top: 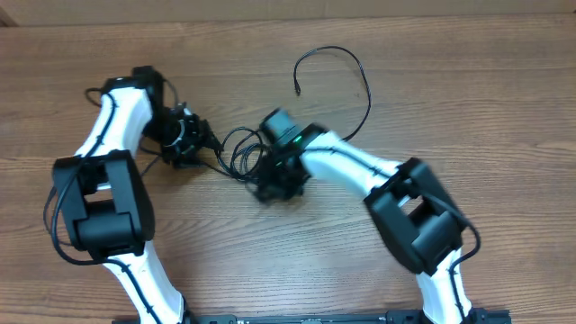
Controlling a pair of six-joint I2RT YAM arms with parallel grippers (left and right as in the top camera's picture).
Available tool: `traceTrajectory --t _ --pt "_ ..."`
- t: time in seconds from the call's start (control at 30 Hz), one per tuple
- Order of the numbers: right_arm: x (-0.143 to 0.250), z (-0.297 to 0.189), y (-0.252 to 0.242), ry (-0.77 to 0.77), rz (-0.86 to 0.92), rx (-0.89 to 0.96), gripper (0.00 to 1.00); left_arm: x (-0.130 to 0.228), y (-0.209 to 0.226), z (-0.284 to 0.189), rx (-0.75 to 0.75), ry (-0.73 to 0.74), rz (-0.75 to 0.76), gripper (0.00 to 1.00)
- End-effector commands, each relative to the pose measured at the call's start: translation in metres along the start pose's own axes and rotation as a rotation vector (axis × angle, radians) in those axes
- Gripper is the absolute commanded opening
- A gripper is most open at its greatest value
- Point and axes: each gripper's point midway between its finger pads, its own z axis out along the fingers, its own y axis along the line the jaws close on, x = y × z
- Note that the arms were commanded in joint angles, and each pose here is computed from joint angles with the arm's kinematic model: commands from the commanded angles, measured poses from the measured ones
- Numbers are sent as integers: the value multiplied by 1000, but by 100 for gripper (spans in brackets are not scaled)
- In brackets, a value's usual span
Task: Untangle cables
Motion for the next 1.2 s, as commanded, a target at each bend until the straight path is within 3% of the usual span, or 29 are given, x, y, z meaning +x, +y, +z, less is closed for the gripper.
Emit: traceTrajectory --t 0.0,0.17,0.33,0.47,0.67,0.8,0.87,0.93,1.0,1.17 --pt "24 23 24 15 -145 -34 24 4 -2 1 59 37 -46 62" --pt "15 14 56 -34 -227 -108 21 12 4 -5 46 62 -69 47" --pt "8 -35 85 12 -377 -193 22 13 7 -38 -41 -65 -117 46" --pt "-11 -69 67 -14 -360 -92 38 25 -7 -70 -114 -200 -105 48" --pt "-47 -96 4 -61 -222 91 47 55 -34 -79 -294 -288 120 50" --pt "-75 -119 -48 -109 -108 202 70 72 -56 -56 -372 -228 383 51" --pt "-88 -131 -71 -129 -51 234 76 81 -66 -45 -392 -189 502 45" --pt "-99 -143 -91 -139 8 232 77 88 -74 -35 -409 -165 595 38" --pt "-109 -154 -110 -151 64 228 77 87 -78 -26 -452 -180 647 44" --pt "-121 -171 -139 -156 160 184 80 79 -77 -4 -534 -170 753 44"
